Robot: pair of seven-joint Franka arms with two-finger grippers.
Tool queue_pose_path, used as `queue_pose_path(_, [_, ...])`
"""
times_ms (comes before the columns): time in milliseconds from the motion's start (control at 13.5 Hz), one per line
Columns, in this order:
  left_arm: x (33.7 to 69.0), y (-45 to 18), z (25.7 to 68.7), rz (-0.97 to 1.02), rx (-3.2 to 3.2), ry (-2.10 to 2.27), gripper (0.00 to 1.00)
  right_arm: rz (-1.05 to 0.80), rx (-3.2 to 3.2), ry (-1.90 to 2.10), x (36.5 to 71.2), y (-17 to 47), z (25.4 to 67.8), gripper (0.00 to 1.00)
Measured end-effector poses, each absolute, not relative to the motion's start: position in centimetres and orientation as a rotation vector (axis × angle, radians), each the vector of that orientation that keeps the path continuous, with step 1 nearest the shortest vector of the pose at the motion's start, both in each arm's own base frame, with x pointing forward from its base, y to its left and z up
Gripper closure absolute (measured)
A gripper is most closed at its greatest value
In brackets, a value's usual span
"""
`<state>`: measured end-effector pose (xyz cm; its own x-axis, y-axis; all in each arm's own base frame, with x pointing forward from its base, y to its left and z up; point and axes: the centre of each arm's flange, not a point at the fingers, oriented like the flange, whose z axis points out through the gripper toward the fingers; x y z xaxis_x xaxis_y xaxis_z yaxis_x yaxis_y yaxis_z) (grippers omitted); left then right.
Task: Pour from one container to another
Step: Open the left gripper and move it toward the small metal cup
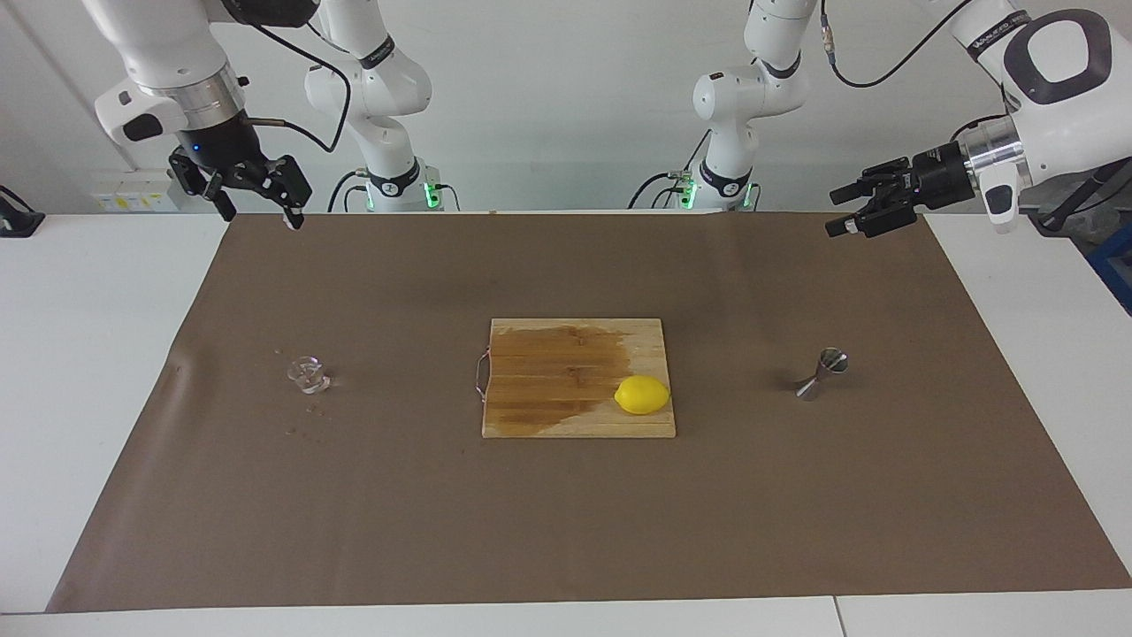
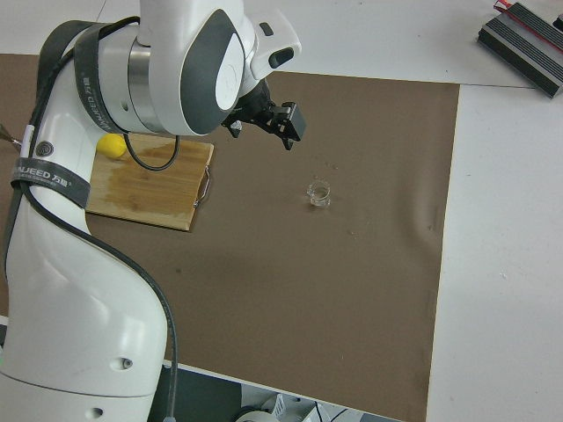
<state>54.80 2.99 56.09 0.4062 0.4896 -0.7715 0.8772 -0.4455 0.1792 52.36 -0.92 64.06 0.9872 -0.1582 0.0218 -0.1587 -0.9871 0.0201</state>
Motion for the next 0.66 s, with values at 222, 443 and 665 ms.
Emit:
queue_pose_path(222, [55.6, 3.6, 53.6, -0.949, 1.976, 1.186, 0.00, 0.031, 3.110, -0.248, 52.4, -0.9, 64.1, 0.00])
queue_pose_path(443, [55.9, 4.2, 51.7, -1.002, 1.905, 1.228, 0.00, 0.031, 3.110, -0.248, 52.4, -0.9, 64.1, 0.00])
queue_pose_path(665, [56.0, 4.4, 51.3, -1.042, 1.820, 1.288, 0.00, 0.031, 3.110, -0.248, 52.4, -0.9, 64.1, 0.00])
